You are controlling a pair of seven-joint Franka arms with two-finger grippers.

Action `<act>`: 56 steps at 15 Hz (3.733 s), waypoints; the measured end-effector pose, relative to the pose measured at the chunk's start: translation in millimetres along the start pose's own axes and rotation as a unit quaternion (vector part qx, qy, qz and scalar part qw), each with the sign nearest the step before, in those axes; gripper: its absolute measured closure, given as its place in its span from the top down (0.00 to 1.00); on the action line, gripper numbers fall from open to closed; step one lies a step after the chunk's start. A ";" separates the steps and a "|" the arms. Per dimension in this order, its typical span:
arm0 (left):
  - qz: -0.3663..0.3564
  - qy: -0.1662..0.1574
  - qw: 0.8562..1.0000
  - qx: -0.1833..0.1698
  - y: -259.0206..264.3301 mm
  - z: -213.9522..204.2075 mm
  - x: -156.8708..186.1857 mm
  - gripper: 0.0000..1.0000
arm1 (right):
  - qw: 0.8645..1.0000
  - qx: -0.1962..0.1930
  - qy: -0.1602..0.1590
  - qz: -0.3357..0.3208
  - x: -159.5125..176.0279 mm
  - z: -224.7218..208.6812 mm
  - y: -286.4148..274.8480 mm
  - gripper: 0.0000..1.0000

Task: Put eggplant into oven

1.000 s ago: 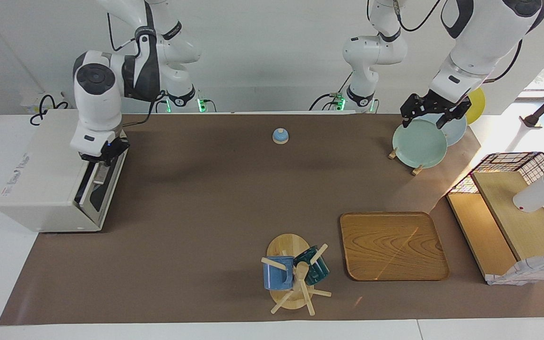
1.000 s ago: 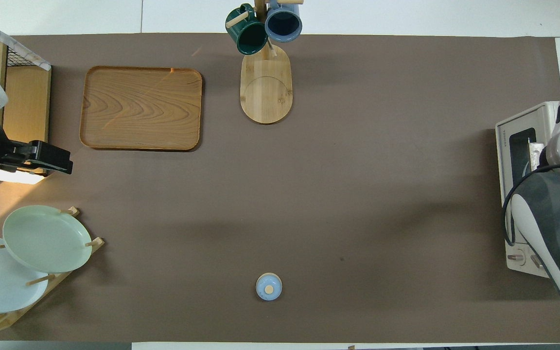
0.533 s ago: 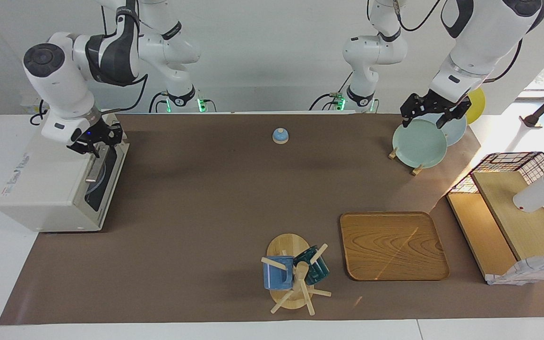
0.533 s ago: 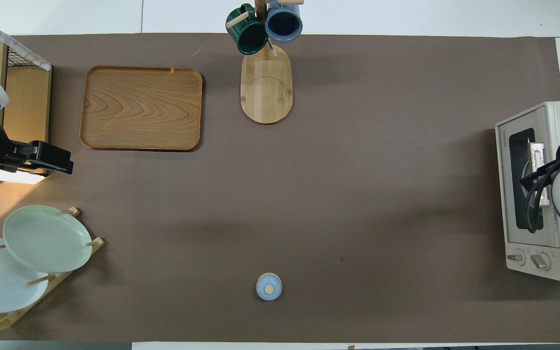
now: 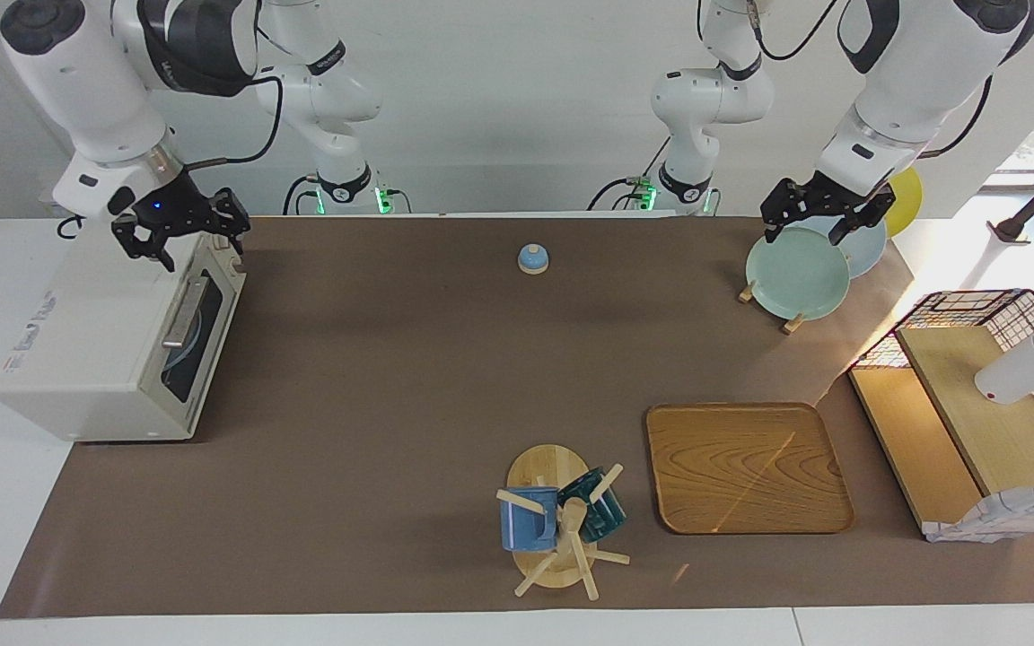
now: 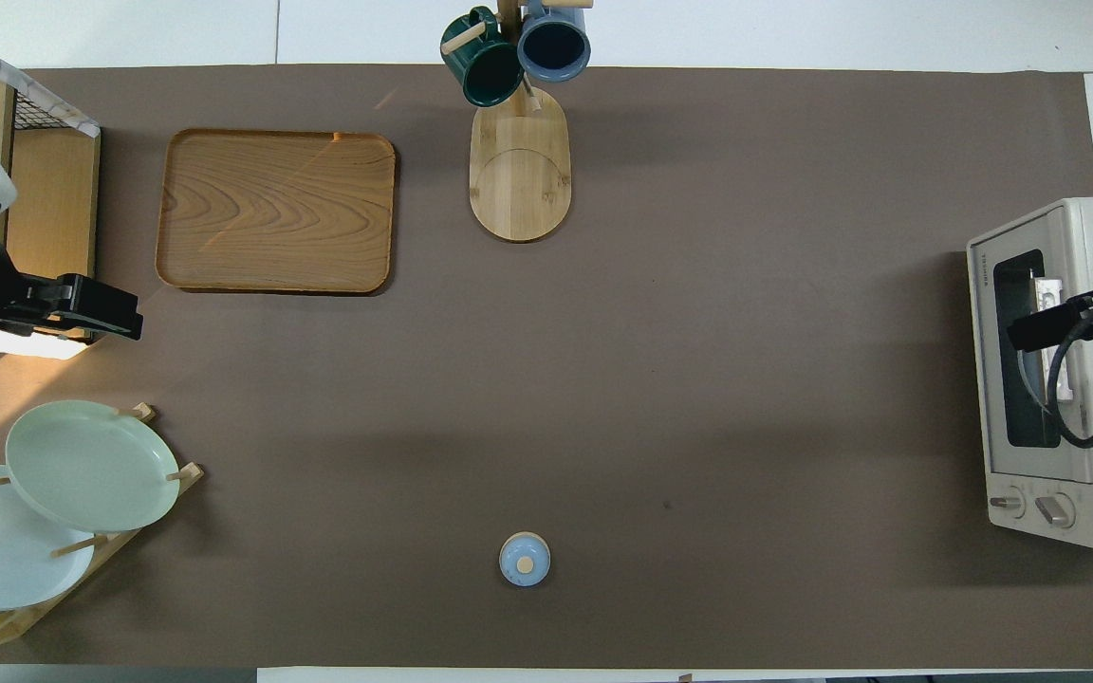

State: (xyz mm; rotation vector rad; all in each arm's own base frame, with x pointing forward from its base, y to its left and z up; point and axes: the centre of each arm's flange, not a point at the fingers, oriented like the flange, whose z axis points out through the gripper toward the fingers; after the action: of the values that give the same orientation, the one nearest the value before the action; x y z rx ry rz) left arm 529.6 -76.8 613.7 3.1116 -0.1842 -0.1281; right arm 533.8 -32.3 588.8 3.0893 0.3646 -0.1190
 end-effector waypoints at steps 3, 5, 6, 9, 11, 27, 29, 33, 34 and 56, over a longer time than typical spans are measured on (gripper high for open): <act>0.000 0.000 1.000 0.000 0.0 0.0 0.0 1.00 | 1.000 0.004 -0.012 0.004 7.2 13.3 1.6 1.00; 0.000 0.000 1.000 0.000 0.0 0.0 0.0 1.00 | 1.000 0.006 -0.019 0.003 10.7 20.1 2.0 1.00; 0.000 0.000 1.000 0.000 0.0 0.0 0.0 1.00 | 1.000 0.007 -0.021 0.000 12.1 21.6 -1.1 1.00; 0.000 0.000 1.000 0.000 0.0 0.0 0.0 1.00 | 1.000 0.007 -0.025 -0.005 11.9 18.3 -10.3 1.00; 0.000 0.000 1.000 0.000 0.0 0.0 0.0 1.00 | 1.000 0.007 -0.022 -0.001 8.8 14.9 -7.4 1.00; 0.000 0.000 1.000 0.000 0.0 0.0 0.0 1.00 | 0.999 0.009 -0.019 0.028 -0.4 12.2 15.1 1.00; 0.000 0.000 1.000 0.000 0.0 0.0 0.0 1.00 | 0.999 0.009 -0.019 0.029 -1.1 11.7 16.3 1.00; 0.000 0.000 1.000 0.000 0.0 0.0 0.0 1.00 | 0.999 0.008 -0.018 0.030 -1.8 10.5 16.5 1.00; 0.000 0.000 1.000 0.000 0.0 0.0 0.0 1.00 | 0.999 0.008 -0.017 0.030 -2.2 9.9 16.4 1.00; 0.000 0.000 1.000 0.000 0.0 0.0 0.0 1.00 | 1.000 0.007 -0.011 0.026 -13.0 -11.1 9.5 1.00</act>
State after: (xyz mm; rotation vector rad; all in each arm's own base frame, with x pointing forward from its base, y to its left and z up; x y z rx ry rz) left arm 529.6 -76.8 613.7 3.1116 -0.1842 -0.1282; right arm 524.2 -44.1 601.0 3.1053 0.2822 -0.1551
